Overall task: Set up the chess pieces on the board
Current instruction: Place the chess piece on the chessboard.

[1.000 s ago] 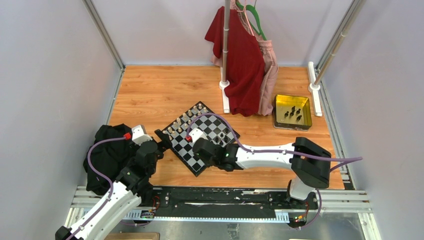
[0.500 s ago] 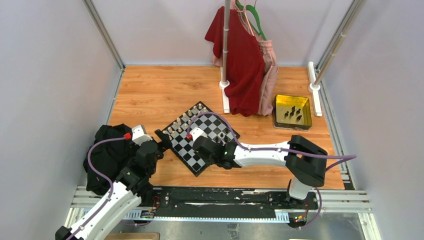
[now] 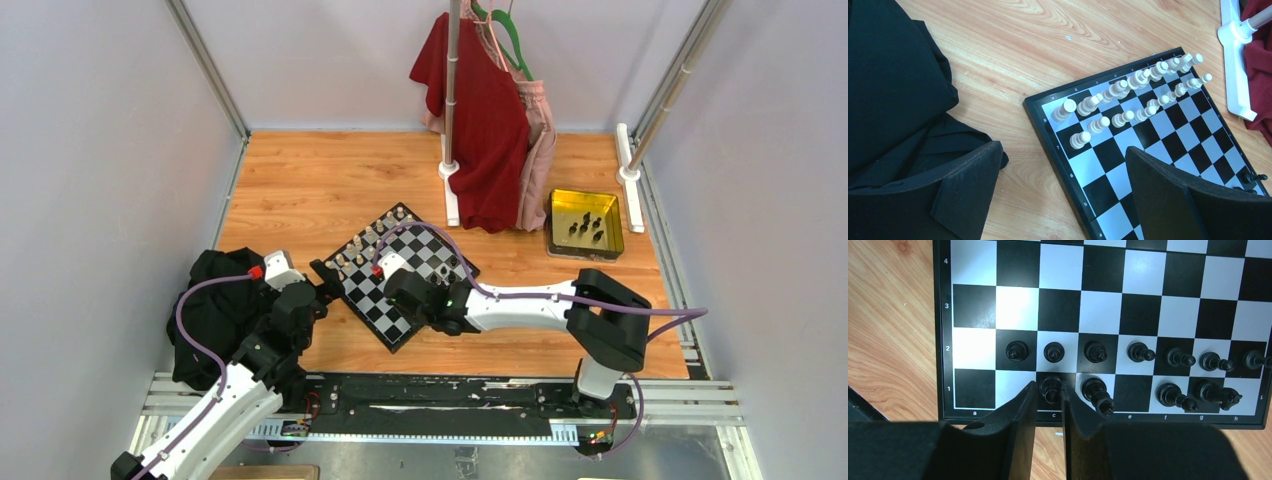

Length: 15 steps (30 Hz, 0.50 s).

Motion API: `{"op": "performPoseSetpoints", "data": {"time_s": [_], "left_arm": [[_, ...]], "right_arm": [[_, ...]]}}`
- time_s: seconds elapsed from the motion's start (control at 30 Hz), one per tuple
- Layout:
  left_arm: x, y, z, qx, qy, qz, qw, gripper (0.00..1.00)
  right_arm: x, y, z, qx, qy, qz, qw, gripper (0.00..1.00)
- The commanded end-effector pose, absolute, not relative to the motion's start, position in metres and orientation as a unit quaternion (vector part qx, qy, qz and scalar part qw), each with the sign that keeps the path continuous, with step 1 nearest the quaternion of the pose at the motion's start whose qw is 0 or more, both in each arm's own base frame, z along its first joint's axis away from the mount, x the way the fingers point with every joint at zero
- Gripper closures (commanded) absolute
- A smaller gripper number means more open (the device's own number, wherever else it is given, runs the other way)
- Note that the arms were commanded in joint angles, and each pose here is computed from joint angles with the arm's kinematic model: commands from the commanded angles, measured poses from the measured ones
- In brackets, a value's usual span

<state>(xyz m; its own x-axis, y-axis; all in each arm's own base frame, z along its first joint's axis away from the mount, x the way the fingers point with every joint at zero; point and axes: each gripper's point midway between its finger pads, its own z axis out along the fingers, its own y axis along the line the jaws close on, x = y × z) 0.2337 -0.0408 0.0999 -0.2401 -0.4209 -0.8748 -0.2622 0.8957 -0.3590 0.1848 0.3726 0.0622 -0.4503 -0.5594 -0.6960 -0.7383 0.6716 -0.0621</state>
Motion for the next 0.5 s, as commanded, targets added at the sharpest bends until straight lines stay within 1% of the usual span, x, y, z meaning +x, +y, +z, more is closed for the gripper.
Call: {"op": "performPoseSetpoints", "data": {"time_s": [0.0,0.27,0.47], "left_arm": [[0.235,-0.042,0.101,-0.212,0.783,-0.071,0.58,0.0],[0.234,-0.042,0.1,-0.212,0.785,-0.068,0.578,0.0],[0.234,-0.041,0.1,-0.216,0.783,-0.067,0.579,0.0]], "right_arm": [[0.191,0.375,0.068,-0.386,0.841,0.124,0.358,0.69],[0.194,0.374,0.102,-0.387,0.829,0.126,0.384,0.67],[0.197,0.363,0.159,-0.372,0.812,0.122,0.432,0.66]]}}
